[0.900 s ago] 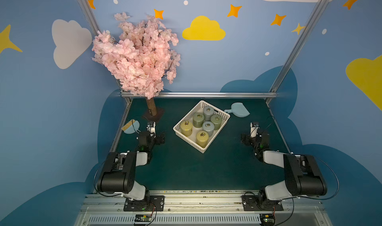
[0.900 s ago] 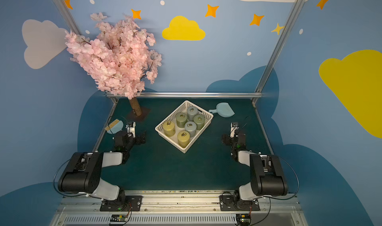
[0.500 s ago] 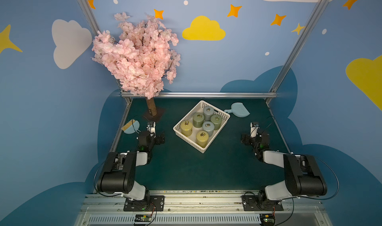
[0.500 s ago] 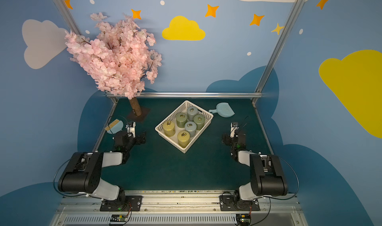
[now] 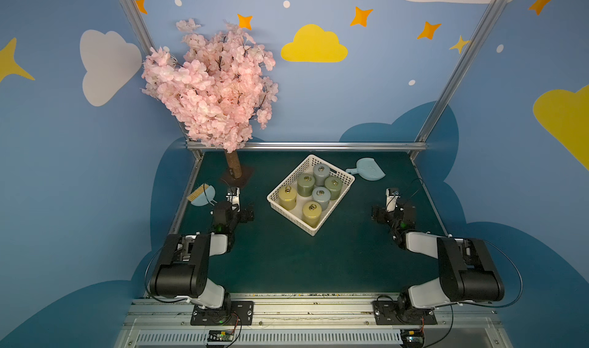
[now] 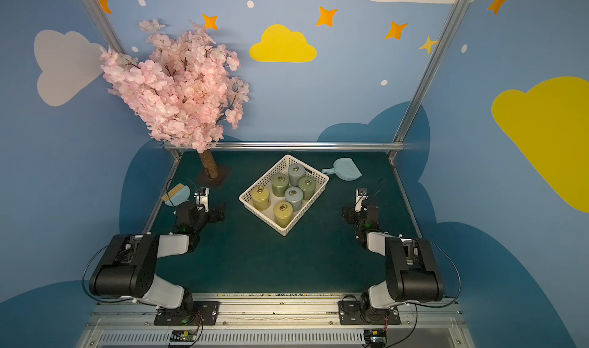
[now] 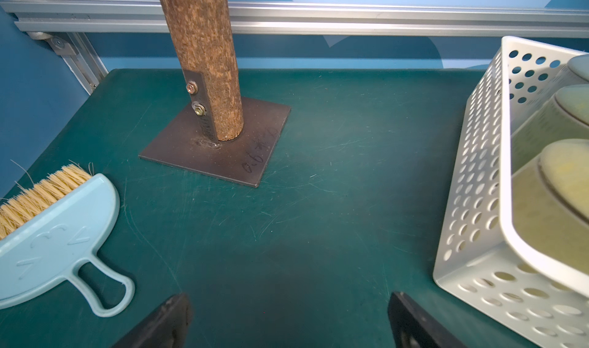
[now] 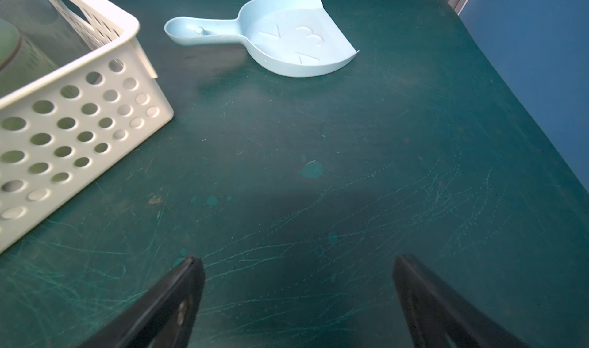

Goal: Take the tea canister out of the basket
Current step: Adjust the basket at the center of the board.

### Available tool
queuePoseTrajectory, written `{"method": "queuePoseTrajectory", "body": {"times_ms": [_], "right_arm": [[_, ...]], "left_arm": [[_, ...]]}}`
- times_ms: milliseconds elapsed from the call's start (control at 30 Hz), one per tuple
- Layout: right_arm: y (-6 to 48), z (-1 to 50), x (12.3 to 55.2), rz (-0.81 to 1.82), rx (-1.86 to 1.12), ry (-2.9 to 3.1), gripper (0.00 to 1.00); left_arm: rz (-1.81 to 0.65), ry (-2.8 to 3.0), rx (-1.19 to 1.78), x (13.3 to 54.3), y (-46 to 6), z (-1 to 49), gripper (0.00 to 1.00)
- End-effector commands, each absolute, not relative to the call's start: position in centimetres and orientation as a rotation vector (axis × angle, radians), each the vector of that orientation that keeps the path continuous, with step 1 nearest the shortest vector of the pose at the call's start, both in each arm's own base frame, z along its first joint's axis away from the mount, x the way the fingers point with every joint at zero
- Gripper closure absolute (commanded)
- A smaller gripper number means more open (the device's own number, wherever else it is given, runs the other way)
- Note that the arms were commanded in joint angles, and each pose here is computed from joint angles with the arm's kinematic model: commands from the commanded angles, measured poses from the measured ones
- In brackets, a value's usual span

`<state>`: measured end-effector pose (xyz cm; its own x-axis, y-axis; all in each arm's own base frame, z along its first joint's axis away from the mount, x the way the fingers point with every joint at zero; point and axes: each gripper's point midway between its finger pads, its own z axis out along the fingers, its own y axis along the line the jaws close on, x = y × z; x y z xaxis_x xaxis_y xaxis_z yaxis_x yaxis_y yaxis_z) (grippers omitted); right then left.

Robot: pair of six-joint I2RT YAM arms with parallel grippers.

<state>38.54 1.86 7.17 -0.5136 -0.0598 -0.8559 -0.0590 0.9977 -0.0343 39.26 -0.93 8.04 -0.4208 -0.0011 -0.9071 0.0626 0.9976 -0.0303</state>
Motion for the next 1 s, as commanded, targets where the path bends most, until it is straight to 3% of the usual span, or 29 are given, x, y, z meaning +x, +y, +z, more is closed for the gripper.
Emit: {"method": "queuePoseTrajectory", "body": {"times_ms": [0,733,967], "right_arm": [[1.9,8.6,39.3,-0.010,-0.084,2.062,0.02],[1.9,8.6,39.2,-0.009,-0.086,2.060,0.02],[1.6,11.9,39.1,-0.018,-0.060,2.079,0.02]], "left_arm": [[-0.072,1.989,0.051,39.5,-0.9,8.3,0.00],[-0.070,1.986,0.051,39.4,-0.9,8.3,0.00],[-0.026,2.015,-0.031,38.9,0.2,11.5,0.00]]}}
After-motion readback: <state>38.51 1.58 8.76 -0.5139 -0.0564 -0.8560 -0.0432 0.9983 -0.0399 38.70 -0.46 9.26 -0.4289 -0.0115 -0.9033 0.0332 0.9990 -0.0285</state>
